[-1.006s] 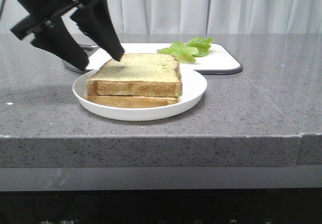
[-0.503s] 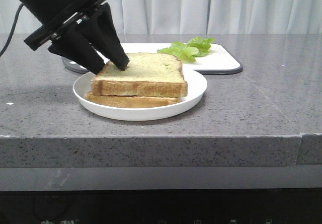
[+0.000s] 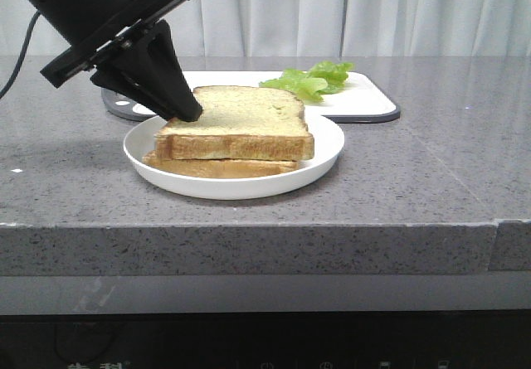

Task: Left arm grabs bread, right arm adds lettuce
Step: 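Grasp the top bread slice with the left gripper and lift it, then move the right gripper down to the lettuce leaf on the cutting board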

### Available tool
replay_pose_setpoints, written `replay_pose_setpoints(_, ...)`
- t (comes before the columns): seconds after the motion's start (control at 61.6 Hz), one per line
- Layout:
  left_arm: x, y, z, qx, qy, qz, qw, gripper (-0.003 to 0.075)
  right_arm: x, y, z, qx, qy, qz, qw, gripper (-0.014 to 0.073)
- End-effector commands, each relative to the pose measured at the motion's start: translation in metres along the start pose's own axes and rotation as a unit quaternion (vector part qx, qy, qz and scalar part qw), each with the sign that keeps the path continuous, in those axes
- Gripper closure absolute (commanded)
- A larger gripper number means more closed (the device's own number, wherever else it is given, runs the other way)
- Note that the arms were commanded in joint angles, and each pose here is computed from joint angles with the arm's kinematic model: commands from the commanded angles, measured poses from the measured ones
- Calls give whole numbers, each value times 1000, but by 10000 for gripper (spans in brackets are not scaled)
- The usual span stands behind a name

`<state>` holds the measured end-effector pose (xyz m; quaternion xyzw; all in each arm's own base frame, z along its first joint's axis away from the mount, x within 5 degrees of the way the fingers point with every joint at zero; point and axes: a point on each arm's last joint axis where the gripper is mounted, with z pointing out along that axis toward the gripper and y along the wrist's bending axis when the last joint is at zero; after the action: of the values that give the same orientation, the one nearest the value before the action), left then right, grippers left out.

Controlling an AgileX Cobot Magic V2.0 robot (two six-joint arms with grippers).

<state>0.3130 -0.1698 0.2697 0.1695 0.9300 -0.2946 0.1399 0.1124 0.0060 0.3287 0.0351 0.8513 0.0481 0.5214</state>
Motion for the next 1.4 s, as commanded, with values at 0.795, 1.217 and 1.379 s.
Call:
replay_pose_setpoints(0.795,58,-11,-164,-36,-172,25,984,741,-56,24,50,-69,39,1,997,127)
replay_pose_setpoints(1.217,72,-18,-175,-45,-186,33,981,741,-102,53,147,-146,101,2,984,127)
replay_pose_setpoints(1.379,72,-18,-175,-45,-186,33,981,741,-114,52,188,-187,116,44,975,127)
